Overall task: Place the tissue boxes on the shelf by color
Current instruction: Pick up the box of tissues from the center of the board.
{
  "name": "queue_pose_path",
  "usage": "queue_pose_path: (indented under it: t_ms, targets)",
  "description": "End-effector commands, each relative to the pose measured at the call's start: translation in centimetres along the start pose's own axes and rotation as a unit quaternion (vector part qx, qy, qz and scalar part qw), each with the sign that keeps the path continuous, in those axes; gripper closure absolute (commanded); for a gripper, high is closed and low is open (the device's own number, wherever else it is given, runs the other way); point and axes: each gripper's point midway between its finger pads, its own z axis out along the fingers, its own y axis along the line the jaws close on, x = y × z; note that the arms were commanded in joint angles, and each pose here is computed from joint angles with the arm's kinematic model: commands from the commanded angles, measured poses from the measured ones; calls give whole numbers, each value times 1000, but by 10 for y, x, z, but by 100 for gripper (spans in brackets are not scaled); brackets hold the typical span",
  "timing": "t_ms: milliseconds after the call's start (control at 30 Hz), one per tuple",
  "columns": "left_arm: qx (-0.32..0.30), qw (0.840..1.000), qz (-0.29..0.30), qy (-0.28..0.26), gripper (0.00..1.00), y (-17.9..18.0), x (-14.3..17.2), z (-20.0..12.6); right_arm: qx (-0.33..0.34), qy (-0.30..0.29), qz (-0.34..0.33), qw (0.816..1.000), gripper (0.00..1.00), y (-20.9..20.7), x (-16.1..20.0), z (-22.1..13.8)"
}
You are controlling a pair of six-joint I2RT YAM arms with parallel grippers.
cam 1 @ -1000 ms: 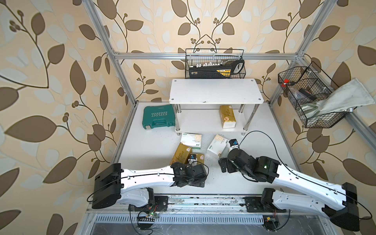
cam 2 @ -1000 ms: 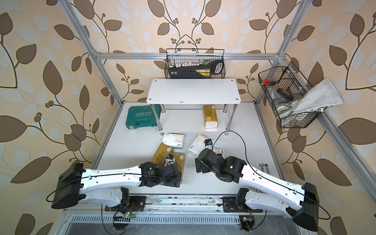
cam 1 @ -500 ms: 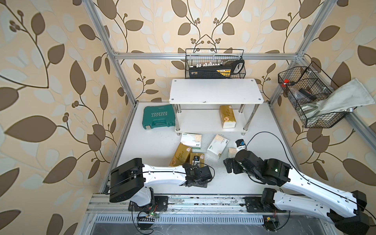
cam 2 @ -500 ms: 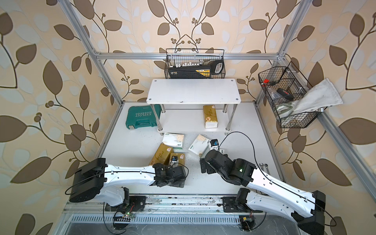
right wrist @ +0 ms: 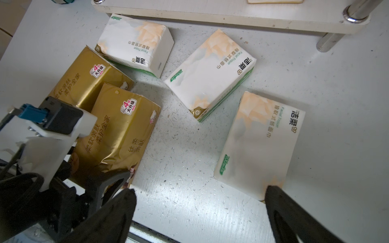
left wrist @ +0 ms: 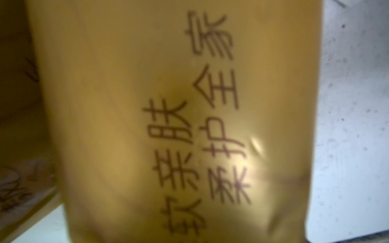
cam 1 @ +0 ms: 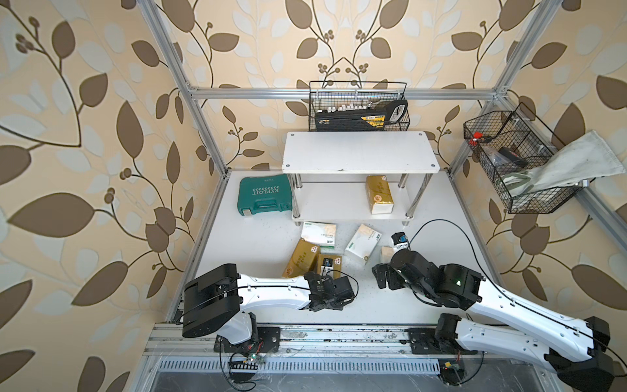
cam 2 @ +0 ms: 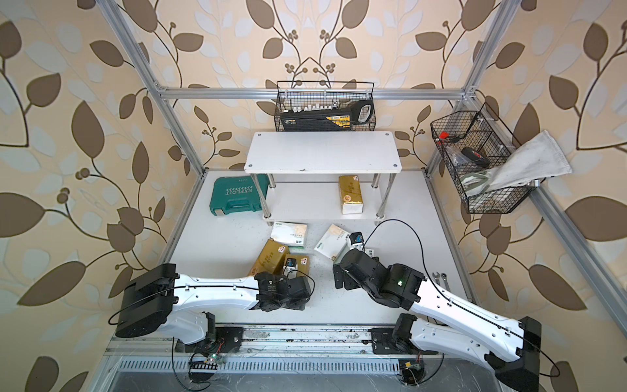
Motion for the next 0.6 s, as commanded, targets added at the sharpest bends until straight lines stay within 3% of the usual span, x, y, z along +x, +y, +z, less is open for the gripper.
queue_pose_path:
  t_ms: [0, 300, 567]
  targets:
    - [9, 1000, 9, -4, 36, -2, 1, -8, -5, -4, 3, 1000, 1, -2, 0, -3]
    - [12, 999, 32, -20, 38, -13, -2, -64, -30, -37, 32, 998, 1, 0, -18, -21]
    - [5, 995, 26, -101, 38, -23, -46, -107, -67, -112, 80, 988, 1, 4, -57, -53]
